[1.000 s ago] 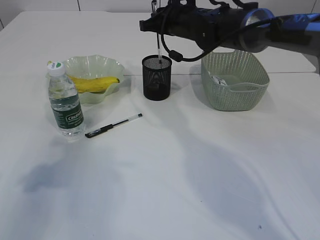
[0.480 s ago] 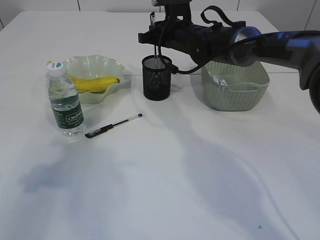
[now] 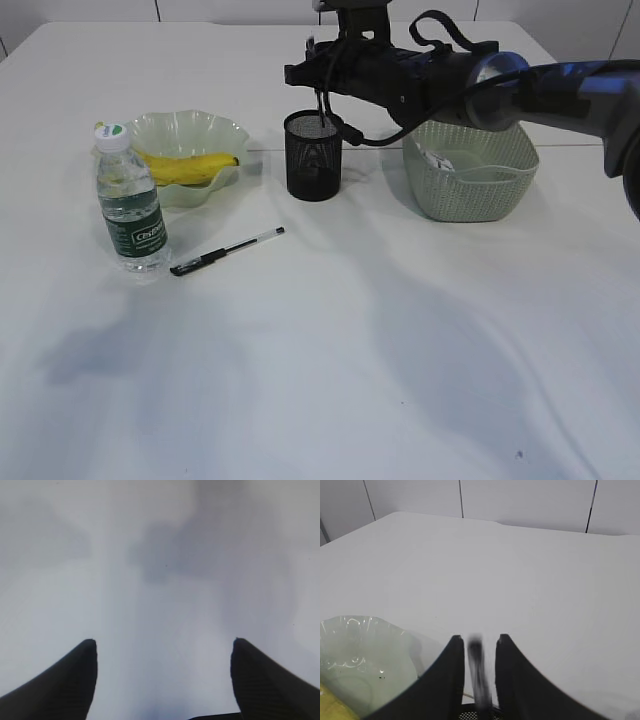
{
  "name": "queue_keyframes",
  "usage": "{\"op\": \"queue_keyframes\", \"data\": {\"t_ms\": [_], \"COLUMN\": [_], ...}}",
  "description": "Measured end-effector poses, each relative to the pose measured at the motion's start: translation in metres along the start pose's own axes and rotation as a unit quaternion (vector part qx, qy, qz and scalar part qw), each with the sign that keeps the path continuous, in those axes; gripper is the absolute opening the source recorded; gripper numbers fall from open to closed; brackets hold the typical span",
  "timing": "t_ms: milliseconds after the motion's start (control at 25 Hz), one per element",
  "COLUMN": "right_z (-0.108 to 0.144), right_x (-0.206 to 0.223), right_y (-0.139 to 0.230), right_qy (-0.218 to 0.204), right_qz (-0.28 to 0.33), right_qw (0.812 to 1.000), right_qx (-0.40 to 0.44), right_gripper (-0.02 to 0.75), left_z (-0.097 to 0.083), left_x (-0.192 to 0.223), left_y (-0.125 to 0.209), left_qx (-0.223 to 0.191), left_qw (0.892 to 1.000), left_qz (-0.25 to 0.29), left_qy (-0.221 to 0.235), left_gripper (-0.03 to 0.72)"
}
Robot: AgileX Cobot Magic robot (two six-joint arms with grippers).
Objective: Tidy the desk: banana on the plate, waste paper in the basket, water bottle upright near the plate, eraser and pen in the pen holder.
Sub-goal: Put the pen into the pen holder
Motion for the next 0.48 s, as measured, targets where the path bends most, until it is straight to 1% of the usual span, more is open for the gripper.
{"op": "queue_keyframes", "data": {"t_ms": [160, 480], "right_z": [0.0, 0.0], "right_x": [0.0, 0.0], "right_y": [0.0, -0.0002], "right_qy": [0.0, 0.0], "right_qz": [0.0, 0.0], "right_qw": [1.0, 1.0], "right_qx": [-0.001, 0.0], "right_gripper": [0.187, 0.199], "left_z": [0.0, 0.0], "left_x": [0.0, 0.0], "left_y": [0.0, -0.0003], "left_qx": [0.0, 0.0], "left_qw": [1.0, 1.0], "left_qz": [0.0, -0.001], "left_qy": [0.0, 0.0], "left_gripper": [0.591, 0.591]}}
Point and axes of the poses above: a point on each arm's last joint axis where the gripper is mounted, x pointing out along that axis toward the gripper, z along the wrist's bending axis when the last joint is at zero, y = z × x, the point moved 7 cm from there along x, pointing out along that axis toward the gripper, and after that the axes turned 1 degree about -x, right-handed, at the moved point
